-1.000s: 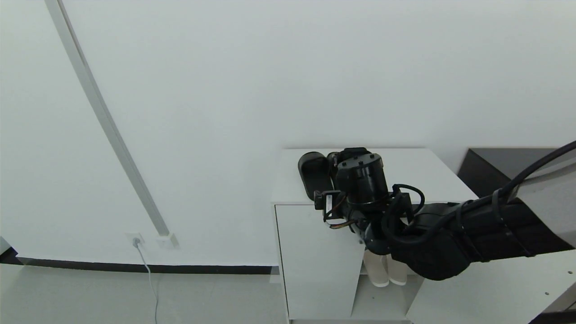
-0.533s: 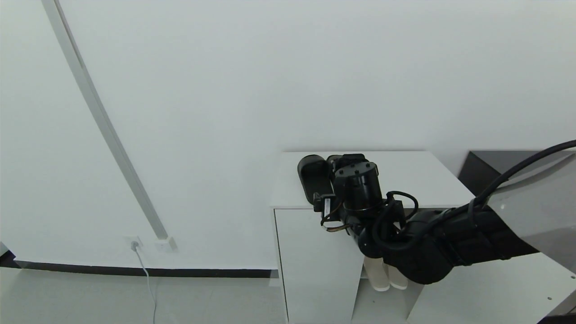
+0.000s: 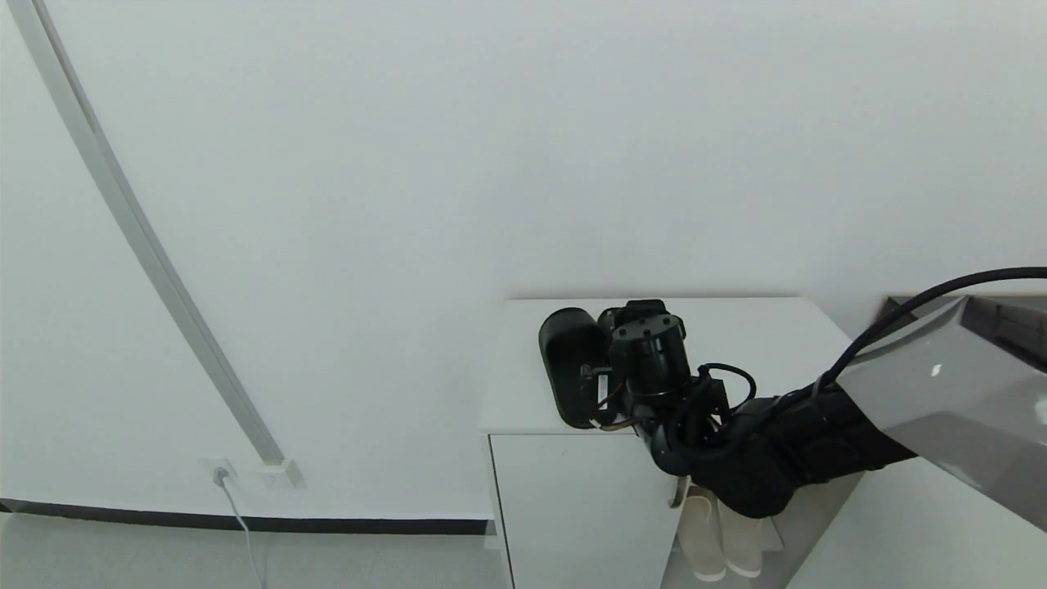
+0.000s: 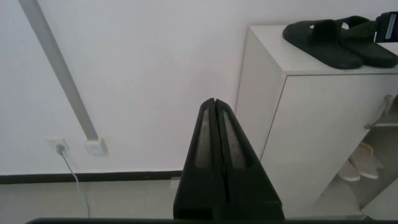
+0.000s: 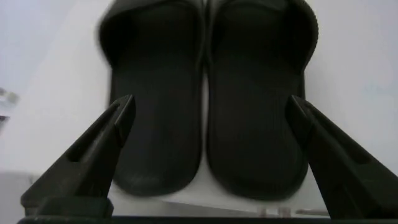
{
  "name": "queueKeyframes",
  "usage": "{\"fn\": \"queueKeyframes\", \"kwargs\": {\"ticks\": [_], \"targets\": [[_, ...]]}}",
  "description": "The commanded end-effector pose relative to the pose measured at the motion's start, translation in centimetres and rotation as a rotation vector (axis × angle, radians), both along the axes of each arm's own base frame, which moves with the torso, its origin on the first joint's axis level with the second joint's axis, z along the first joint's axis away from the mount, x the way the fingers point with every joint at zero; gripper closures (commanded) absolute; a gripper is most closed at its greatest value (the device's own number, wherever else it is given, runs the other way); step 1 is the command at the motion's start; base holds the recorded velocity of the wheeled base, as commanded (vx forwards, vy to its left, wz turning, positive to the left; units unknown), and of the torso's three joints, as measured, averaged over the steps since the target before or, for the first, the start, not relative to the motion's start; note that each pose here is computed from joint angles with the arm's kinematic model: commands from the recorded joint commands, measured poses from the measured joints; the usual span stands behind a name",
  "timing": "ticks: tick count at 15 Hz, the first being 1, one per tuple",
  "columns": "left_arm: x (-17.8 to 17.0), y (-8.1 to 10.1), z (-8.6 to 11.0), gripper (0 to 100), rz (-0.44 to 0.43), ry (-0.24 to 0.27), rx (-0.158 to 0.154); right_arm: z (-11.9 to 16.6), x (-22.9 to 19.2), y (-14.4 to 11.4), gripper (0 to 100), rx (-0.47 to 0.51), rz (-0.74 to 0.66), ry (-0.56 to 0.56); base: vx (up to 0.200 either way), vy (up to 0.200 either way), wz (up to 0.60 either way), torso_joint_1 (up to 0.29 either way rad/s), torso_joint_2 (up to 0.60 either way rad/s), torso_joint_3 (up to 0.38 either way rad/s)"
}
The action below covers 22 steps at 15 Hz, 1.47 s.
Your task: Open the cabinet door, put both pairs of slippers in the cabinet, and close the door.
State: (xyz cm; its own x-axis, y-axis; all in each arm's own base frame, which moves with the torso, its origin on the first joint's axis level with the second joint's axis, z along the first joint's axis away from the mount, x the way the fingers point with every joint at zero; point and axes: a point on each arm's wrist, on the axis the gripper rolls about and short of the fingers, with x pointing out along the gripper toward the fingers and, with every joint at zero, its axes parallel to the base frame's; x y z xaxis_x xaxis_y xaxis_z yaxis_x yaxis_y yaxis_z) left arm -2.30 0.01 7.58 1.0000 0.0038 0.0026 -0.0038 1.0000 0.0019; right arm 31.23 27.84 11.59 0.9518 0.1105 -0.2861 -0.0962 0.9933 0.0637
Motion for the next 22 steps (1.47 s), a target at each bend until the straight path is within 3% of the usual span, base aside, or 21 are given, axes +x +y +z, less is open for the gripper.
{"fn": "queueKeyframes", "kwargs": {"ticks": [1,12,17,18,22], "targets": [[0.0,0.0,0.0,100,0.001,0.001,0.000,-1.5,0.5,0.3,0,-0.013,-0.003,0.010,0.200,0.000,0.00,-0.002,0.00,0.007],[0.0,0.0,0.0,100,0.002,0.001,-0.002,-4.3,6.4,0.6,0,-0.018,-0.018,-0.062,0.018,0.000,0.00,0.000,0.00,0.000],[0.0,0.0,0.0,100,0.001,0.001,-0.002,-3.9,7.8,1.1,0,-0.031,-0.005,-0.070,0.000,0.000,0.00,0.000,0.00,0.000],[0.0,0.0,0.0,100,0.001,0.001,-0.002,-3.9,7.9,1.2,100,-0.032,-0.003,-0.068,0.000,0.000,0.00,0.000,0.00,0.000],[0.0,0.0,0.0,100,0.002,0.001,-0.002,-3.9,7.8,1.2,100,-0.033,-0.003,-0.065,0.000,0.000,0.00,0.000,0.00,0.000]]}}
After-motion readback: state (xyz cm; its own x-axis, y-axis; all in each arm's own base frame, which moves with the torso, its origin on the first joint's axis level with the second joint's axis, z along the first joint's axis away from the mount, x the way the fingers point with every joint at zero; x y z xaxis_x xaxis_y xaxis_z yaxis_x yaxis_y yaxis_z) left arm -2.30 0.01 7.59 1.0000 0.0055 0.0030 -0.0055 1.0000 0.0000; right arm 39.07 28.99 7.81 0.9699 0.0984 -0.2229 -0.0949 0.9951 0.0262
